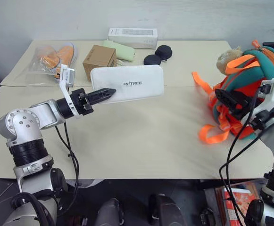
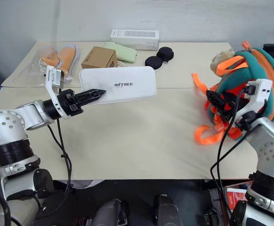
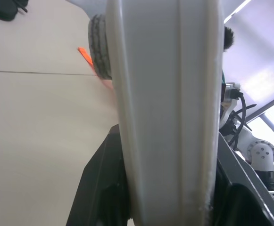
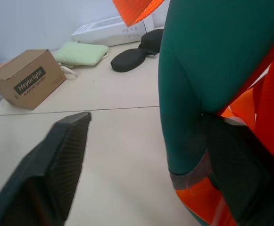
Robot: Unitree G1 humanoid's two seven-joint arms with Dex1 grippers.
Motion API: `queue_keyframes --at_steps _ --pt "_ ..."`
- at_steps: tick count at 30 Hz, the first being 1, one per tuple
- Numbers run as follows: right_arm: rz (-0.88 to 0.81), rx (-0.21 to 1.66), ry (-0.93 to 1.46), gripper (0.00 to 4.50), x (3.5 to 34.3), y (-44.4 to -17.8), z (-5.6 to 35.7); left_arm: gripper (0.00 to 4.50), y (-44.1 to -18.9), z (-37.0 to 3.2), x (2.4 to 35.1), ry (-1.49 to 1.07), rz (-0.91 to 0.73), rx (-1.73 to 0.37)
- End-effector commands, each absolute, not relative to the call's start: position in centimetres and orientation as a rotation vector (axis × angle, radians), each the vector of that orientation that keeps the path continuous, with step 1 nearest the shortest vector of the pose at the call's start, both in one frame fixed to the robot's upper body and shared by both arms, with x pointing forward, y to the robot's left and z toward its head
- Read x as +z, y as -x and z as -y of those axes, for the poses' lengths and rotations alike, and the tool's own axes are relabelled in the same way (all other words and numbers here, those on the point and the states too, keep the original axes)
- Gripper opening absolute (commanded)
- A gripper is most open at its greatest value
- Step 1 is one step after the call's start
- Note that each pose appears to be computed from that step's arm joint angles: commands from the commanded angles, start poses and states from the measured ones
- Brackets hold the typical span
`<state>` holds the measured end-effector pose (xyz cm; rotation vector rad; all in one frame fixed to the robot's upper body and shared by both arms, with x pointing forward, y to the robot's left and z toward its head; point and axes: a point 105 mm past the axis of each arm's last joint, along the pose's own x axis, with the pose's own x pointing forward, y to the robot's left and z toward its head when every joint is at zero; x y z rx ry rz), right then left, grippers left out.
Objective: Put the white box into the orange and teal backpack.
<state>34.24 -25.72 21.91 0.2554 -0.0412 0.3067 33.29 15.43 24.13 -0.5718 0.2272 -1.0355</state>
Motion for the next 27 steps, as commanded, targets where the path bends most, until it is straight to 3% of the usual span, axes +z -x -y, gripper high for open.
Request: queue_keyframes --at_steps 1,2,5,8,11,12,20,27 --pt "0.05 0.256 -0.195 2.63 22.2 -34.2 26.7 1.42 -32.8 -15.9 26.2 0.54 -0.134 -1.056" --pt "0.047 0.24 -0.188 2.29 22.2 -33.9 27.0 1.42 -32.7 -15.9 26.2 0.536 -0.133 -1.053" --pt "0.035 0.201 -0.169 2.4 22.0 -32.2 27.5 1.42 -32.4 -16.2 25.9 0.519 -0.131 -1.039" --pt "0.022 0.157 -0.145 3.26 21.8 -31.1 27.7 1.42 -32.2 -16.6 25.7 0.522 -0.126 -1.026" --pt "0.047 0.13 -0.156 4.32 22.2 -31.5 27.3 1.42 -32.2 -16.8 25.6 0.52 -0.125 -1.016" --pt "0.06 0.131 -0.169 4.48 22.4 -31.9 26.9 1.42 -32.2 -16.8 25.6 0.52 -0.124 -1.016" --pt "0.146 0.073 -0.294 4.48 23.6 -36.3 25.9 1.42 -32.8 -16.1 26.0 0.519 -0.115 -1.043" --pt "0.155 0.016 -0.275 4.48 22.7 -39.9 26.1 1.42 -33.7 -15.9 26.4 0.507 -0.097 -1.042"
